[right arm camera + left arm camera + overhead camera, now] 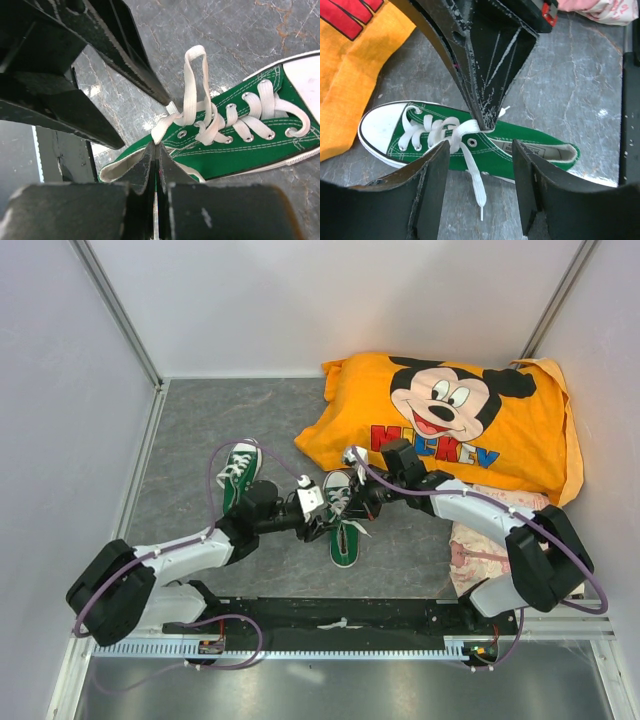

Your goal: Tie the shoes

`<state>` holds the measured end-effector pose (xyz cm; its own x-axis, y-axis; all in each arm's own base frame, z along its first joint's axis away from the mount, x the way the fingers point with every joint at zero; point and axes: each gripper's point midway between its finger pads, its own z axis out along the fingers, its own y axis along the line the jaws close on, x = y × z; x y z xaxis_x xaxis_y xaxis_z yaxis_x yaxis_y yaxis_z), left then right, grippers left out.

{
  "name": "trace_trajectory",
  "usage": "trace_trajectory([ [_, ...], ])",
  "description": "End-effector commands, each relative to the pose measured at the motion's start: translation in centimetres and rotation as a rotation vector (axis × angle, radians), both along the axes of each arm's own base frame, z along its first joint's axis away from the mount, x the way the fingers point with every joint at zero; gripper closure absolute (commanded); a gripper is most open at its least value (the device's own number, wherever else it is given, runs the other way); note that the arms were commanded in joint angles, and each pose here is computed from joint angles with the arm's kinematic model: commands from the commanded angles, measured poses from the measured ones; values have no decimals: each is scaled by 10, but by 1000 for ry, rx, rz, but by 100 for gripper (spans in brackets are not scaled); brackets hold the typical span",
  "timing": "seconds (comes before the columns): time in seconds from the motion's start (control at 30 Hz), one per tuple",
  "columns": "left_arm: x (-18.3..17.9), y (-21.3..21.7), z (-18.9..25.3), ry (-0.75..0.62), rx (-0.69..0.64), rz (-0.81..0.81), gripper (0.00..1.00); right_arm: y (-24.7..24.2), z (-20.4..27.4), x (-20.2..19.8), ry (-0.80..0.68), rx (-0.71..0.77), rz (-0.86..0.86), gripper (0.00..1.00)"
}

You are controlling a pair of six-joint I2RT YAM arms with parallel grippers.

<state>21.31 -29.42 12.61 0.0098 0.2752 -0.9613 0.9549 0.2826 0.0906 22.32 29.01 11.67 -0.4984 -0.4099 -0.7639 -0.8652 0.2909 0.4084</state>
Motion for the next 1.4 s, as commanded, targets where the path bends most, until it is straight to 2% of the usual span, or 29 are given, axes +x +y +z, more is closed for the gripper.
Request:
trace_trajectory([
  [0.0, 17, -8, 15, -43, -63, 58, 40, 5, 20, 5, -28, 76, -30, 100],
  [0.1, 24, -8, 12, -38, -60, 92, 41, 5, 20, 5, -24, 82, -35, 100],
  [0.47, 19, -15, 4, 2, -77, 59, 44, 8, 23, 8, 16, 128, -92, 100],
  [0.73, 16, -19, 1, 42, -91, 47, 57, 12, 24, 13, 62, 177, -169, 100],
  [1.07, 20, -16, -3, 98, -123, 111, 51, 13, 22, 12, 167, 233, -245, 100],
  [1.37, 16, -14, -13, 113, -135, 115, 56, 10, 23, 14, 249, 299, -293, 100],
])
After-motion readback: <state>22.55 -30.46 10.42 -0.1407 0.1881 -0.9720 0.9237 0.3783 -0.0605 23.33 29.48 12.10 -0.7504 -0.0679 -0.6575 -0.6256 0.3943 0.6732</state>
